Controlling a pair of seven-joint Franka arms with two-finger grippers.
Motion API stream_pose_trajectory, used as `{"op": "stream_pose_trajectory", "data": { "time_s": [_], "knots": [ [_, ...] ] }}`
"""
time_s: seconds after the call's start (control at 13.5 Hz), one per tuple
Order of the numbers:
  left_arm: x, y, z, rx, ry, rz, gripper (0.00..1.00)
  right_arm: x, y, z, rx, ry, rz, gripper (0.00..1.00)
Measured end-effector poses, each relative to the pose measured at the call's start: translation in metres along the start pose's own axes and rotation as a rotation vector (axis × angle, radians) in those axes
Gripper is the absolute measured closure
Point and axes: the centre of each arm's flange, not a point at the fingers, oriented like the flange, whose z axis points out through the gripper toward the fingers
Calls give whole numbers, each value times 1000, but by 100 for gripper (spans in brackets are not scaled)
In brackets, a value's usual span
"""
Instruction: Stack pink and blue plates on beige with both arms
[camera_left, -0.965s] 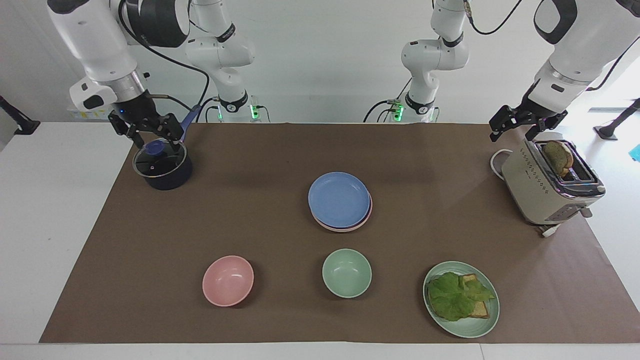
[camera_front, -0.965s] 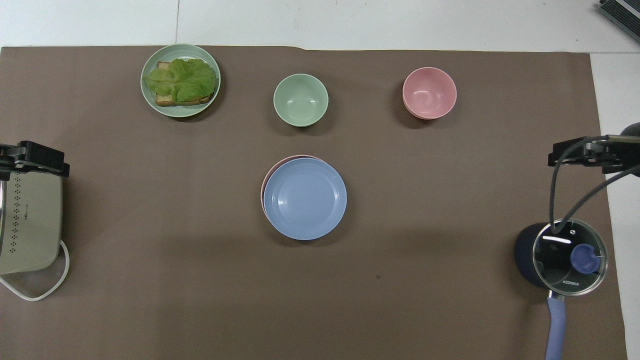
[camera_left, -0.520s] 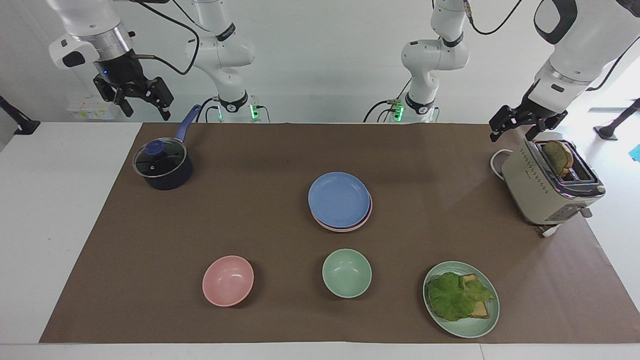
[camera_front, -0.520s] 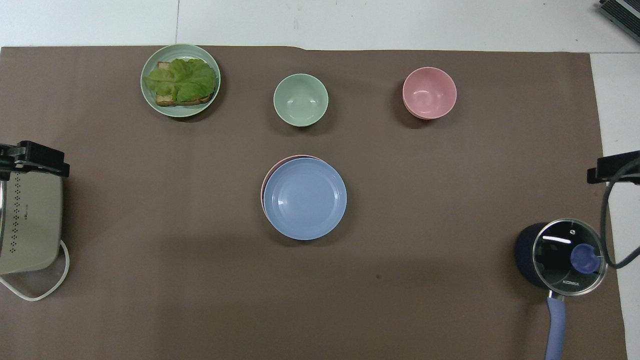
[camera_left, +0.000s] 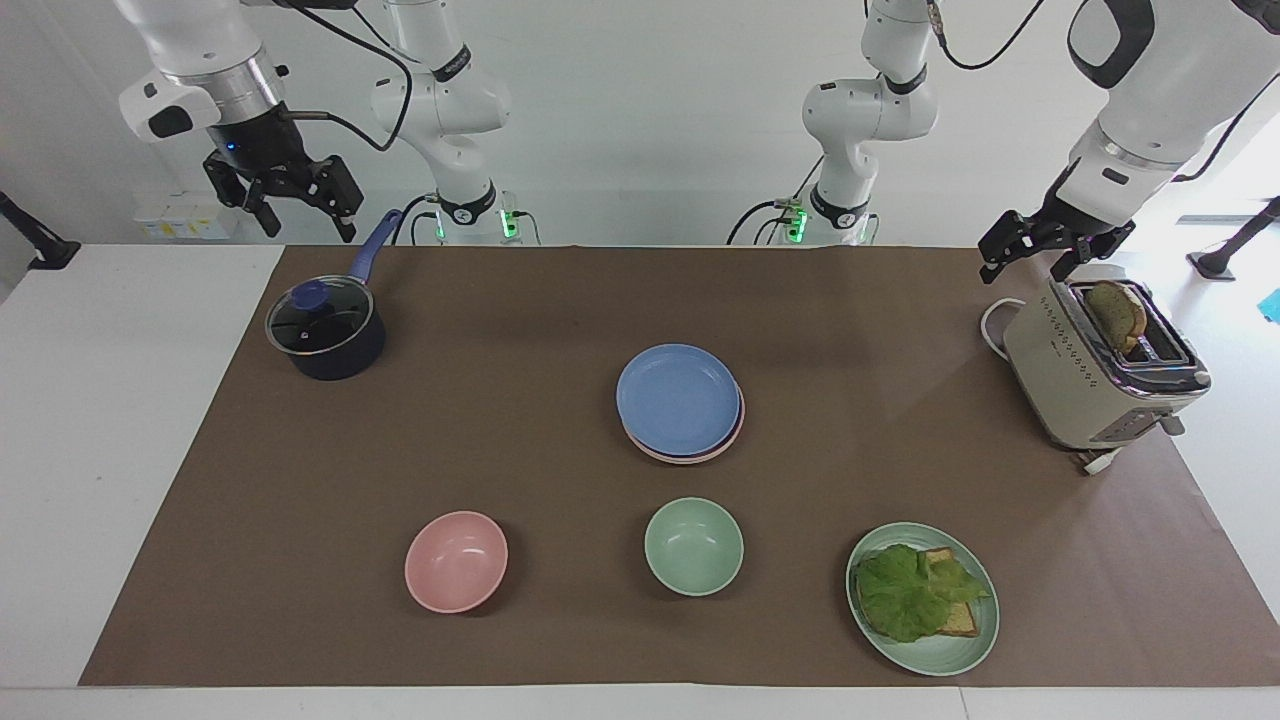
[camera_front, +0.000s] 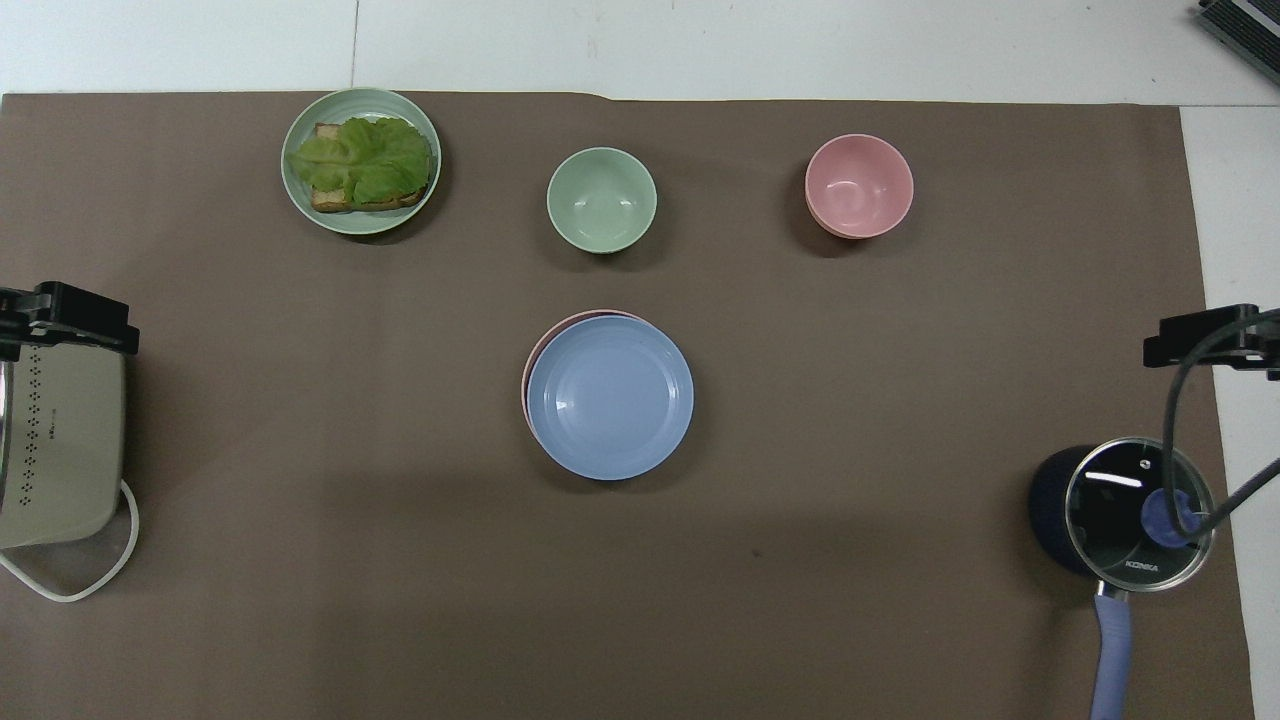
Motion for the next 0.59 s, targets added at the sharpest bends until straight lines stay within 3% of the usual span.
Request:
{"op": "stream_pose_trajectory", "data": {
  "time_s": [0.59],
  "knots": [
    [0,0,0,0,0,0,0,0,0,2,-29,-5,-19,0]
  ]
}}
